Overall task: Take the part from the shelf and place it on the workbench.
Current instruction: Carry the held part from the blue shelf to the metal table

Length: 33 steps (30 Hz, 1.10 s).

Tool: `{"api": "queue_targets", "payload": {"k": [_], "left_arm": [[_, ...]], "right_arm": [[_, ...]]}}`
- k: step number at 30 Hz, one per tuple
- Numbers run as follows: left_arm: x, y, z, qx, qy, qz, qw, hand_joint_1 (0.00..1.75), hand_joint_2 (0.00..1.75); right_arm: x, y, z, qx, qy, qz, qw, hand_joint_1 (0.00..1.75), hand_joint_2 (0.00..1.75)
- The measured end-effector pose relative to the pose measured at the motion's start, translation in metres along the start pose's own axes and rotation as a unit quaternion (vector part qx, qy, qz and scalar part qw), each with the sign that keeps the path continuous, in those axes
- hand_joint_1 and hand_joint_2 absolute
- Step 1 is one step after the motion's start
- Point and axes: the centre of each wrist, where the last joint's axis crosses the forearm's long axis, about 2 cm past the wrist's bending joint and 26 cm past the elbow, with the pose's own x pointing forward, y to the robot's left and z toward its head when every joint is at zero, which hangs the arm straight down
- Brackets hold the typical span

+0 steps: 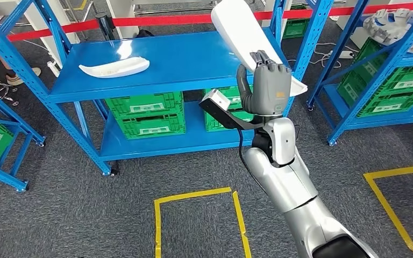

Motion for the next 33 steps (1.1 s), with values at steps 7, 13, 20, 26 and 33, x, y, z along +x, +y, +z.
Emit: {"api": "queue_targets", "payload": {"k": [7, 13, 20, 26, 33], "left_arm": [[0.000, 0.002, -0.001, -0.008, -0.012, 0.000, 1.000, 0.00, 1.75], [-0.001, 0.002, -0.001, -0.008, -0.010, -0.001, 1.000, 0.00, 1.75], [0.000, 0.003, -0.002, -0.005, -0.010, -0.003, 1.000, 0.00, 1.75], [0.000, 0.005, -0.003, -0.004, -0.010, -0.007, 1.000, 0.00, 1.75], [0.000, 0.005, -0.003, -0.004, -0.010, -0.009, 1.000, 0.00, 1.75]], "right_arm": [[-0.006, -0.001, 0.003, -0.001, 0.007, 0.005, 1.000, 1.75, 1.75], [-0.007, 0.002, 0.008, 0.005, 0.009, 0.004, 1.000, 1.75, 1.75], [-0.008, 0.001, 0.007, 0.004, 0.006, 0.003, 1.000, 1.75, 1.75], [-0.009, 0.002, 0.007, 0.011, 0.008, -0.014, 1.000, 1.75, 1.75], [-0.011, 0.002, 0.006, 0.014, 0.019, -0.034, 0.999, 1.75, 1.75]]}}
